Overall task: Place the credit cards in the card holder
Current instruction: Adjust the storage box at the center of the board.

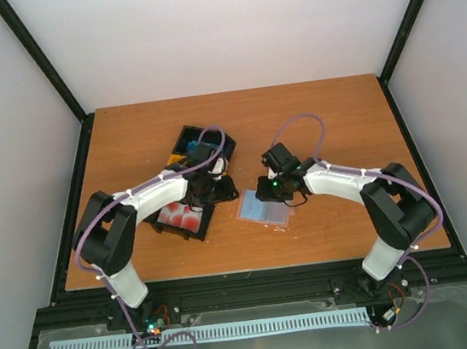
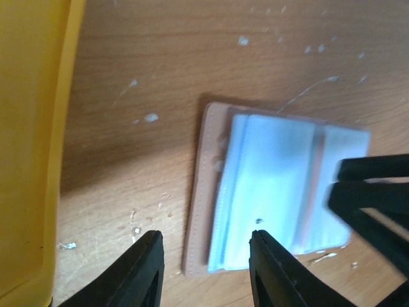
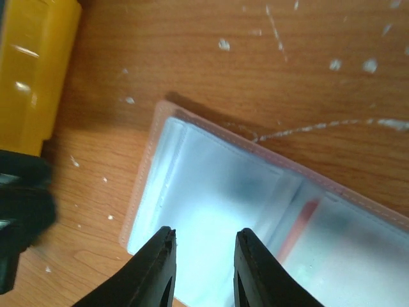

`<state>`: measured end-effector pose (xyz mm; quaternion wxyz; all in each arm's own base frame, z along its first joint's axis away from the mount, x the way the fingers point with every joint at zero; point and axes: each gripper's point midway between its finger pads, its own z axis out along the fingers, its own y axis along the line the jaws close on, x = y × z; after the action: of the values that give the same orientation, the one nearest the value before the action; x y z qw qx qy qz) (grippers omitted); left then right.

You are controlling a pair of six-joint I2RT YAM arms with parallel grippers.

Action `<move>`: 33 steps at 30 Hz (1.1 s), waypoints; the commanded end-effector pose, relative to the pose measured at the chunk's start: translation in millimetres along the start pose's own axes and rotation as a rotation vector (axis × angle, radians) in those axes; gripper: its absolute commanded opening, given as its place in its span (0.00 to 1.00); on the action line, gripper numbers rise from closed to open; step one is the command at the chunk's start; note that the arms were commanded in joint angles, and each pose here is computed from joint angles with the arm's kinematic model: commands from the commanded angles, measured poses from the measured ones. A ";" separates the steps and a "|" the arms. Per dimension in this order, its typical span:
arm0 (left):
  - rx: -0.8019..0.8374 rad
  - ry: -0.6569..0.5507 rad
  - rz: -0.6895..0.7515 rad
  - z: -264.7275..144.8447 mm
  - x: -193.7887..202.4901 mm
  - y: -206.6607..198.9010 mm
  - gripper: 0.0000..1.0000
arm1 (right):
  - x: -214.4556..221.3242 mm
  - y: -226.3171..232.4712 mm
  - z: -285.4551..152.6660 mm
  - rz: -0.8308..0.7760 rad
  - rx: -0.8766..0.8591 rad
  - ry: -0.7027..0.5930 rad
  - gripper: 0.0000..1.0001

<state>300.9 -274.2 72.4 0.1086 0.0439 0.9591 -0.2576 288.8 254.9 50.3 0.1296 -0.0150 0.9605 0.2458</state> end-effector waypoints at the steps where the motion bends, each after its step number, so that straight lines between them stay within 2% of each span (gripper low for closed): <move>1: -0.027 0.065 0.076 4.5 6.9 4.9 0.40 | -14.4 3.0 -22.9 0.042 0.050 -0.071 0.27; 7: -0.109 0.054 0.084 7.0 7.1 22.3 0.40 | -18.3 -10.3 -44.4 0.117 0.125 -0.143 0.28; 14: -0.228 -0.056 -0.027 -16.3 -0.2 55.9 0.42 | -19.7 -25.5 -63.3 0.161 0.211 -0.194 0.29; 24: -0.320 -0.140 -0.091 -49.8 4.3 79.6 0.45 | -34.7 -29.0 -75.1 0.052 0.241 -0.251 0.29; 27: -0.305 -0.151 -0.049 -54.4 -2.2 73.9 0.45 | -40.6 -32.8 -77.5 0.021 0.252 -0.264 0.30; 30: -0.201 -0.159 0.033 -57.6 -14.1 47.3 0.46 | -45.0 -32.1 -77.8 0.008 0.228 -0.269 0.30; 33: -0.110 -0.206 0.109 -66.8 -34.2 19.8 0.52 | -49.4 -30.1 -79.1 -0.008 0.216 -0.286 0.30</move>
<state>298.6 -198.8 80.2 0.1647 0.0116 0.9752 -0.1474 307.9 188.1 96.0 0.2278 0.0480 0.9638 0.1304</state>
